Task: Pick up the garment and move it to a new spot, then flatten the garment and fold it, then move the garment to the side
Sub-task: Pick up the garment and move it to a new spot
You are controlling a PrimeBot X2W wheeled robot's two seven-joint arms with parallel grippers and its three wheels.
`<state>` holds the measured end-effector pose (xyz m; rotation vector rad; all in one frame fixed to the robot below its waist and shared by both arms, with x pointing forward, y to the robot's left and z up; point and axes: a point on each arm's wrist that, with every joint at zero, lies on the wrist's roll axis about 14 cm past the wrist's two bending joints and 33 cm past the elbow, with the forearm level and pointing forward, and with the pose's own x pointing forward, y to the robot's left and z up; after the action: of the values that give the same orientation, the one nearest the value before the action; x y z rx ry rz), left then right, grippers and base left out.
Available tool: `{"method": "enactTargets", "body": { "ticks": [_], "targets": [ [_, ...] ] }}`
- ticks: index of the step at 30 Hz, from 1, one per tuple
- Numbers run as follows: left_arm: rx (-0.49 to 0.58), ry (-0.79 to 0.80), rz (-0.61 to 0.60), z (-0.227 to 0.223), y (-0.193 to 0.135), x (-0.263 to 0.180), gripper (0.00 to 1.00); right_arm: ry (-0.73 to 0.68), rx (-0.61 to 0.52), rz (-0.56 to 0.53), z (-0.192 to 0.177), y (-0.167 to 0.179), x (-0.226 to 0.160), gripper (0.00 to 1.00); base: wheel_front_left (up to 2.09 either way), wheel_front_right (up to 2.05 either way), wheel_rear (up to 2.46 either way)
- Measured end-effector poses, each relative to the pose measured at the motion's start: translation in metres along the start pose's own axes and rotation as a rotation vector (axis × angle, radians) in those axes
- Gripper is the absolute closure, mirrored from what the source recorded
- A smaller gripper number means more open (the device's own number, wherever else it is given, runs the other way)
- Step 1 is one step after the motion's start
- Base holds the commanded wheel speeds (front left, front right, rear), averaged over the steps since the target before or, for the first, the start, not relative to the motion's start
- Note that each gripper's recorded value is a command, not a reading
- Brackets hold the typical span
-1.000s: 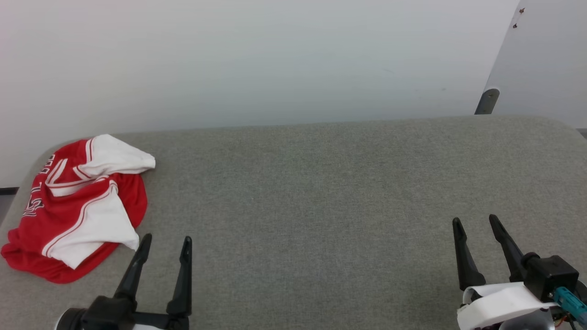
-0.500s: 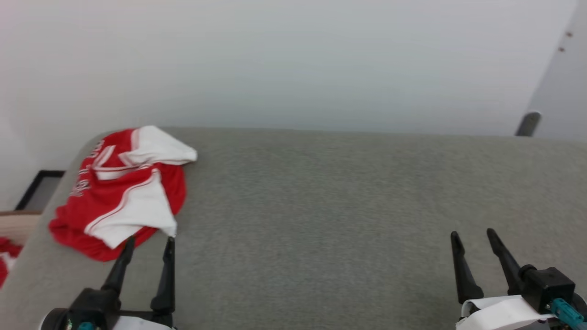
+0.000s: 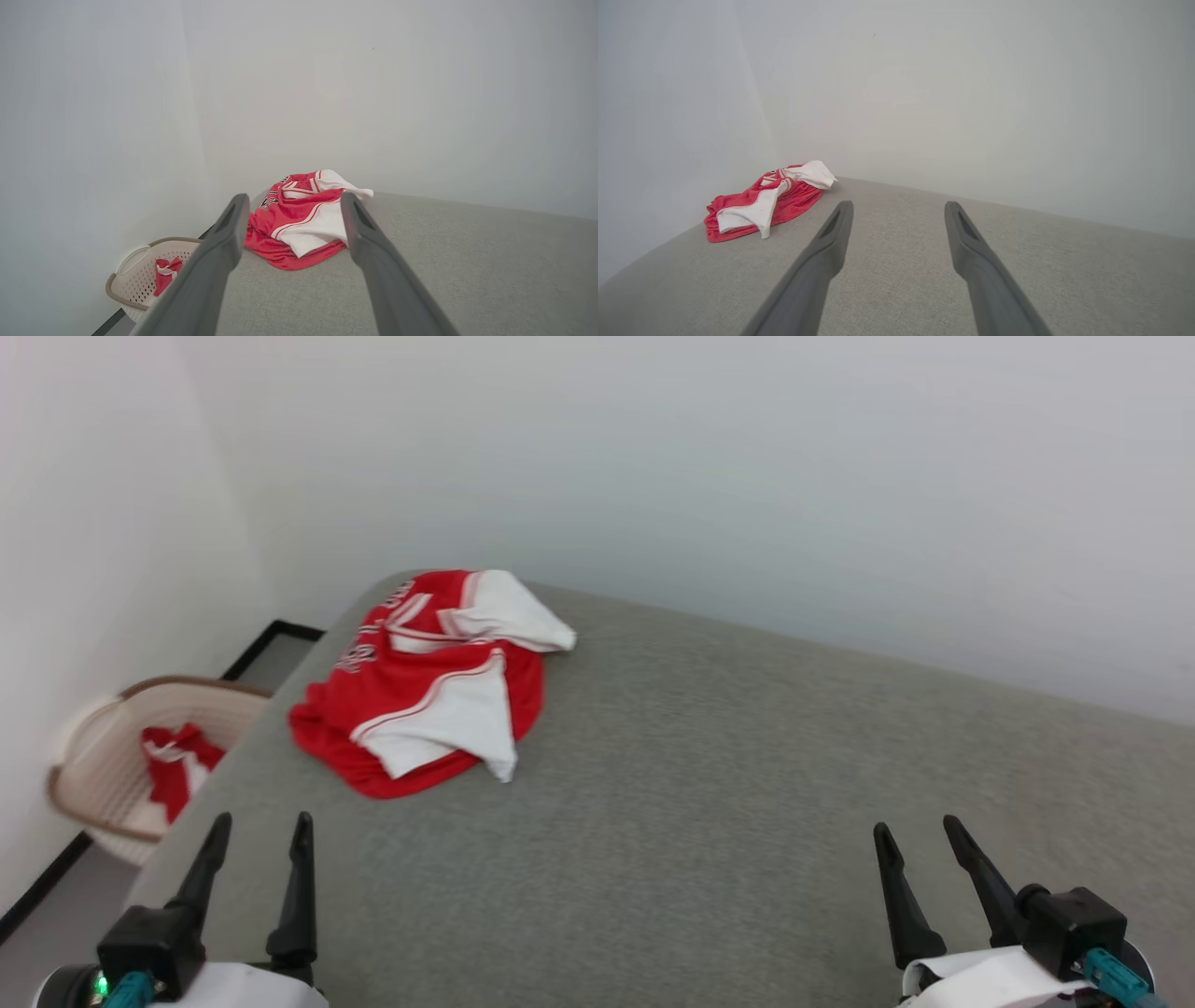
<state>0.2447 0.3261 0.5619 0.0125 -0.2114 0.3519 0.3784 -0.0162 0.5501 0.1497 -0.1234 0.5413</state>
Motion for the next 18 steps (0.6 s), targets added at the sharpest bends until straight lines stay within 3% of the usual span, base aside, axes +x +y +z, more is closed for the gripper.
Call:
{"method": "enactTargets", "body": {
  "ticks": [8,18],
  "targets": [
    [-0.039,0.011,0.060,0.009,0.023,-0.008,0.00,0.008,-0.009,0.086,-0.002,0.026,0.018,0.00,0.00,0.00,0.00],
    [-0.094,0.041,0.039,0.047,0.039,0.063,0.00,0.010,-0.055,0.089,0.002,0.019,0.037,0.00,0.00,0.00,0.00]
  ]
}}
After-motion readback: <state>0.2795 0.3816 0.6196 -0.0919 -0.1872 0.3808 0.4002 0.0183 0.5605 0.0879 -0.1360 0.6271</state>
